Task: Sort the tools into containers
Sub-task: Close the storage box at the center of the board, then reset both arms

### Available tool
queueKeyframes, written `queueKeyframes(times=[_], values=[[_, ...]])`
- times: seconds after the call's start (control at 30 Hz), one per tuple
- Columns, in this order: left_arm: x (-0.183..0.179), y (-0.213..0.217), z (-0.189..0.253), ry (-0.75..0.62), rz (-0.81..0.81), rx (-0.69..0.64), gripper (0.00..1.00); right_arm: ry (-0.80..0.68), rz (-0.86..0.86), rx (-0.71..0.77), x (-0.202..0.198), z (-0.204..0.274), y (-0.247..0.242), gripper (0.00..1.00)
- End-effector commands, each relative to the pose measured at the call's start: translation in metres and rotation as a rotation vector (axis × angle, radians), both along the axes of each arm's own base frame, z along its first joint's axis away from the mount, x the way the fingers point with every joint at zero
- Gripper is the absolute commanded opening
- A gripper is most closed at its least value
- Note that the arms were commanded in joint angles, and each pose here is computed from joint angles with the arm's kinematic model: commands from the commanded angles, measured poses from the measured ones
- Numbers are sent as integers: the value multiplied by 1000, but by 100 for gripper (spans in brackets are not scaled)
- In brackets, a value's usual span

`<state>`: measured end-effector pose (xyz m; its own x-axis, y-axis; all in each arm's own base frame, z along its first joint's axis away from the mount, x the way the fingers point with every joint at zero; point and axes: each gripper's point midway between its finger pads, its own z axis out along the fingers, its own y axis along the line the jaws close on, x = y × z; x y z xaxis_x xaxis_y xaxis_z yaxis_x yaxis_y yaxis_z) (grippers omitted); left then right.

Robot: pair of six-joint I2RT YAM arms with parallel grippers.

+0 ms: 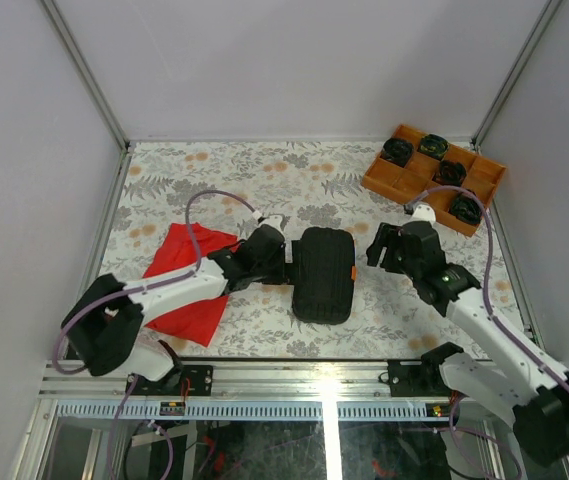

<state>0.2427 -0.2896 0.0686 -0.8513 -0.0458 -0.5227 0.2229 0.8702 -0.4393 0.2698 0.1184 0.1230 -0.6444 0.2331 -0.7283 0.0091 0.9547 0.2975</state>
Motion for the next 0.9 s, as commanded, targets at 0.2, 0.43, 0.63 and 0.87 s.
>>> queueKeyframes(times=[0.2,0.43,0.63,0.87], values=[[22,80,121,-337,241,92,100,-306,-33,32,-12,115,-23,91],[8,131,196,-515,343,63,100,-416,-112,27,-36,145,-52,99],[-14,164,211,-555,390,58,100,-498,-91,83,-57,148,-56,99],[-36,193,199,-569,438,37,100,-452,-160,91,-68,126,-69,99]])
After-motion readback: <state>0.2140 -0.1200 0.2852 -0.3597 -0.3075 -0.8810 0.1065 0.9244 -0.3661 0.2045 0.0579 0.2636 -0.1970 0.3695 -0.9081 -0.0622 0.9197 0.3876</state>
